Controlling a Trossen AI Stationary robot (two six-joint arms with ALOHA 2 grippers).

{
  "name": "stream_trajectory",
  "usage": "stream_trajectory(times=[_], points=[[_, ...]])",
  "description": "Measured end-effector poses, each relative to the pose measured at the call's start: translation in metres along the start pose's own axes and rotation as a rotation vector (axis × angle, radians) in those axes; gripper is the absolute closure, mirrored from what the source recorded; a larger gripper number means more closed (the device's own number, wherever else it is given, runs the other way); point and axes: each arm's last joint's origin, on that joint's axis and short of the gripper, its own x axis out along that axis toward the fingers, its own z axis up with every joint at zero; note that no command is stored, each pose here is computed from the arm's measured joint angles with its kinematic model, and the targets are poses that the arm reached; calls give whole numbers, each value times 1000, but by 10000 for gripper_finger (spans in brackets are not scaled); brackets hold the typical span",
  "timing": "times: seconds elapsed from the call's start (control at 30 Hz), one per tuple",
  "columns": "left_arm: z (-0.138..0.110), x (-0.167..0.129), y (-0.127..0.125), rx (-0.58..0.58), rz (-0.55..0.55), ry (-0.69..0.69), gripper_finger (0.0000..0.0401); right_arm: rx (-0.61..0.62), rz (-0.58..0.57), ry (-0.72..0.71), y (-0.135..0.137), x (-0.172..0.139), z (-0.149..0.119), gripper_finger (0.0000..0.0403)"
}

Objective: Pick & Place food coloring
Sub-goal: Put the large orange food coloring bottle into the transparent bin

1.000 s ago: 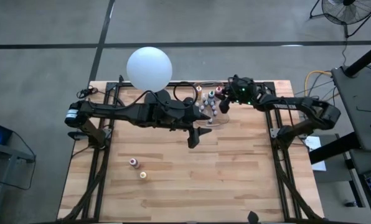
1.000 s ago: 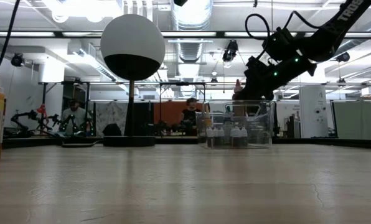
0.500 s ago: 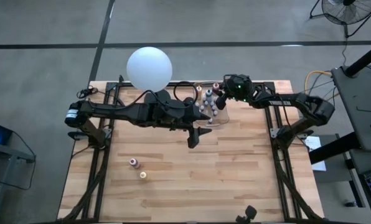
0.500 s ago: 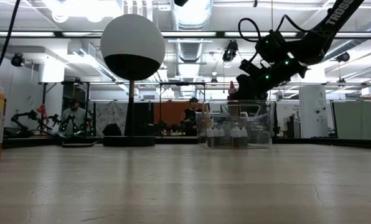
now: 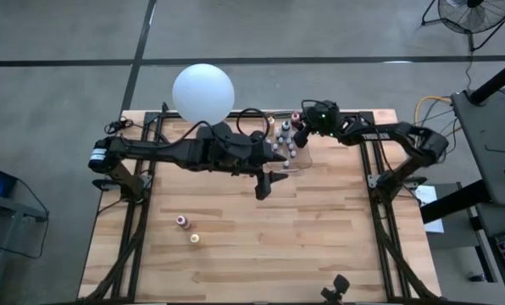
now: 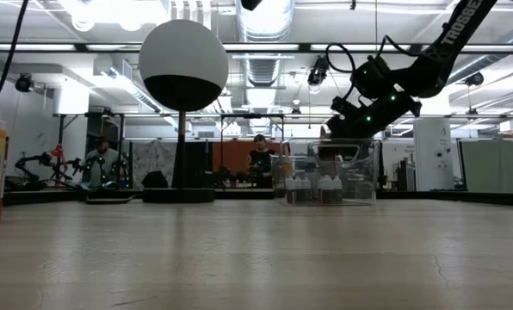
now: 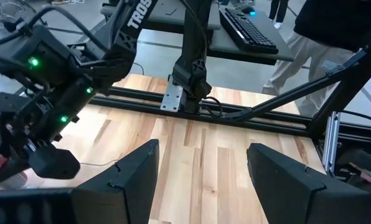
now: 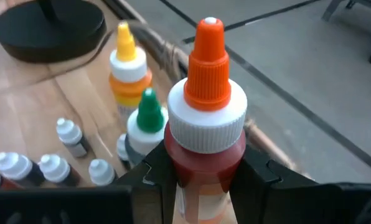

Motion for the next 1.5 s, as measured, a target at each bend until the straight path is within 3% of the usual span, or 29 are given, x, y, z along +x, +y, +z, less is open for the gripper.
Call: stream_trajectory(times=[0.3, 0.57, 0.9, 1.5], points=[[1, 1, 5, -4, 1, 0, 185, 1, 15, -5, 0, 12, -8, 303], [1, 1, 6, -3, -19, 4, 185, -10, -55, -9, -5, 10, -6, 302], [1, 1, 8, -4, -19, 3, 185, 2, -75, 1, -5, 11, -8, 254], [1, 1, 9, -4, -17, 3, 185, 6, -78, 4, -6, 11, -8, 246]])
